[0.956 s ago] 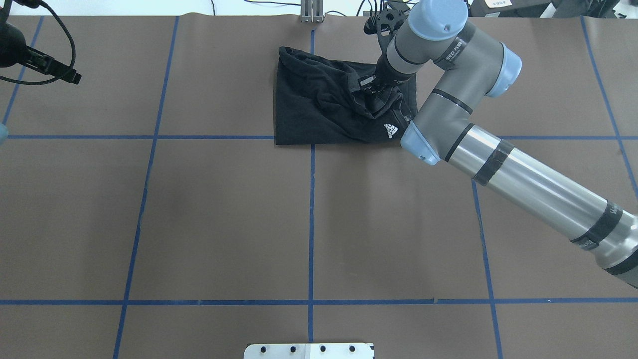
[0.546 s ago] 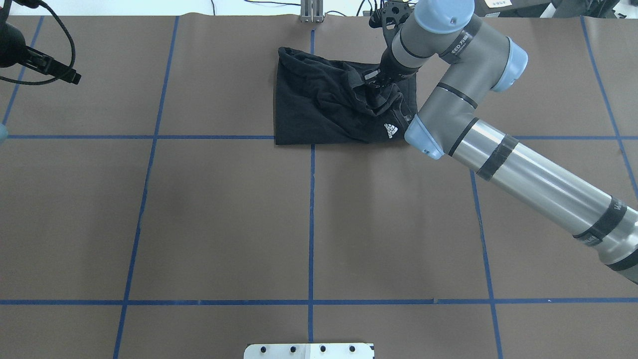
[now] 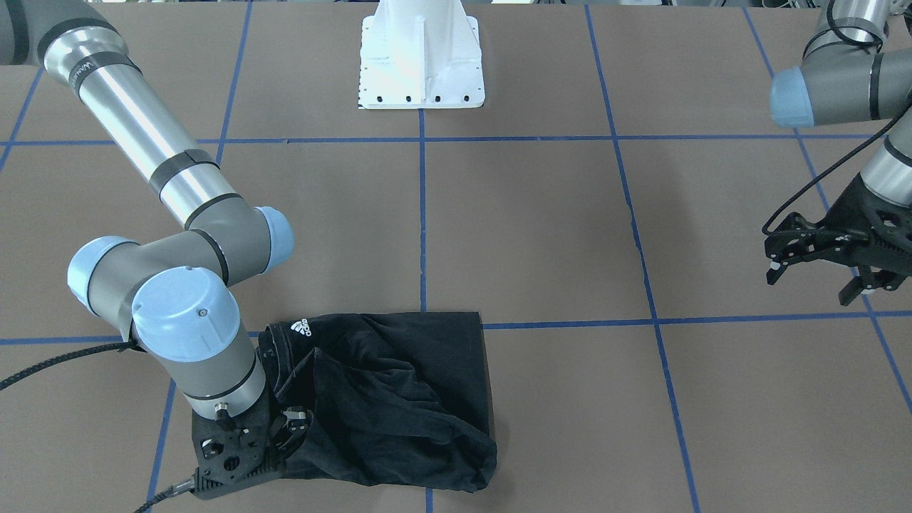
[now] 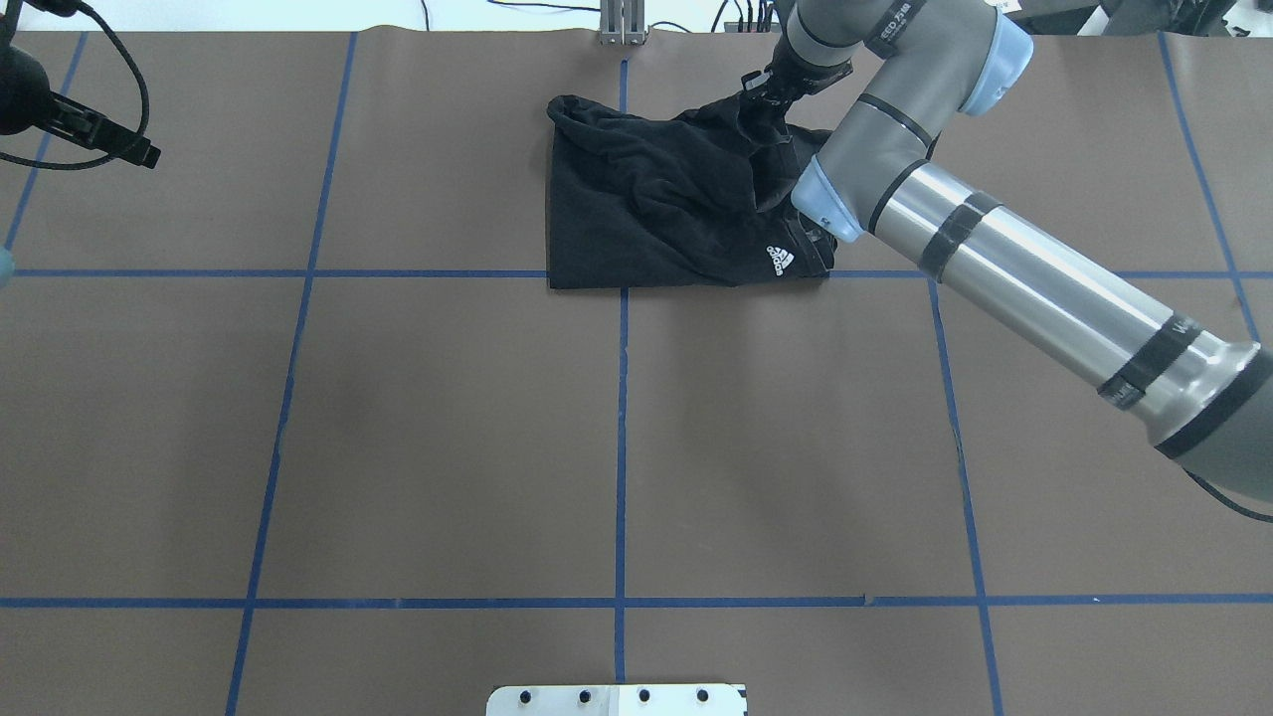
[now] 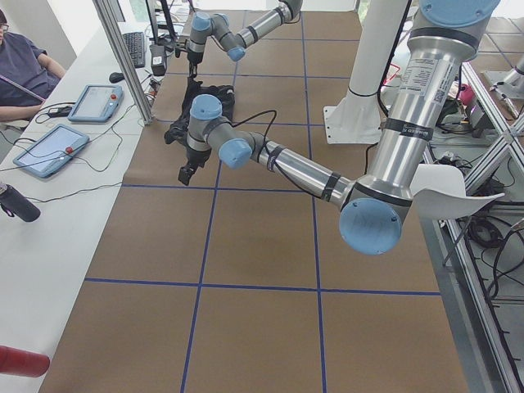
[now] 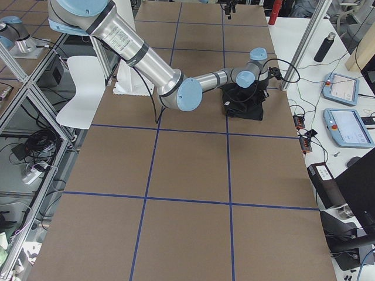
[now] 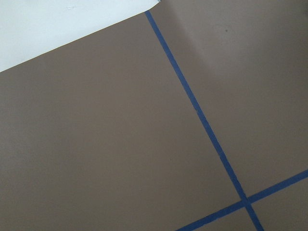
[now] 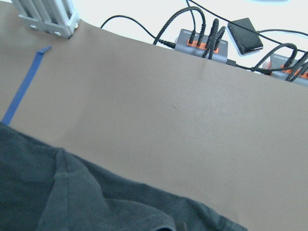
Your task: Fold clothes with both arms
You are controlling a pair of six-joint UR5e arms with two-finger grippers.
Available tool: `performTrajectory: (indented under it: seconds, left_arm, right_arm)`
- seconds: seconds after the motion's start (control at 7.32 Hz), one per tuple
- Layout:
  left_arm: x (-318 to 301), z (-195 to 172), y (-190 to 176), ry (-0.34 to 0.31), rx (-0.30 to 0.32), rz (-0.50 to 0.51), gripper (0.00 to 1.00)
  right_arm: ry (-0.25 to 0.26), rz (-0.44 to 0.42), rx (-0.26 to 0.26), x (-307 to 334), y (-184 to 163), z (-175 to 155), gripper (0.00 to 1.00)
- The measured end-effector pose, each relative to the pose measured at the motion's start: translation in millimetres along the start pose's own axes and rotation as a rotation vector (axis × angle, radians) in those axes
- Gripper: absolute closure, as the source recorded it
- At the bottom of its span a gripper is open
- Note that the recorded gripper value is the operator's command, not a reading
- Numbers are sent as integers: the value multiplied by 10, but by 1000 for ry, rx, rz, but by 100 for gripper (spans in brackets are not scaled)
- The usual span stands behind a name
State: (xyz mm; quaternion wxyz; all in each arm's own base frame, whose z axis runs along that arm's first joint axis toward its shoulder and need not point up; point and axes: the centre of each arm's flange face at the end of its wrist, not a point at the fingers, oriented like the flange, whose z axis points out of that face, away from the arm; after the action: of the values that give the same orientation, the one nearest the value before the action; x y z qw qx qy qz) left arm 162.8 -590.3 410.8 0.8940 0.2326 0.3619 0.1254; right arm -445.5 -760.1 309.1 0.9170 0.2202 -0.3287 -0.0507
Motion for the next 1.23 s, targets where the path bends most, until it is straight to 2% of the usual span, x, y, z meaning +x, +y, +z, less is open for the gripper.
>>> performTrajectory:
  seconds: [0.14, 0.27, 0.41, 0.55, 0.82, 0.96, 1.23]
  left_arm:
    - [0, 0, 0, 0, 0, 0, 0]
    - [0, 0, 0, 0, 0, 0, 0]
    - [0, 0, 1, 0, 0, 0, 0]
    - [-2, 2, 3, 0, -1, 0, 0]
    - [-16, 13, 22, -1, -4, -3, 0]
    - [-19, 15, 28, -2, -5, -3, 0]
    - [-20, 15, 31, -2, -5, -3, 0]
  right_arm:
    - [39, -12, 9, 136, -44, 159, 14]
    - [72, -16, 11, 261, -60, 262, 0]
    - [84, -10, 10, 373, -111, 268, 0]
    - [56, 5, -2, 477, -229, 164, 0]
    - [-65, 44, -47, 426, -423, -93, 0]
    - [-103, 84, -62, 166, -394, -106, 2]
    - [-151, 145, -82, -410, -285, -108, 15]
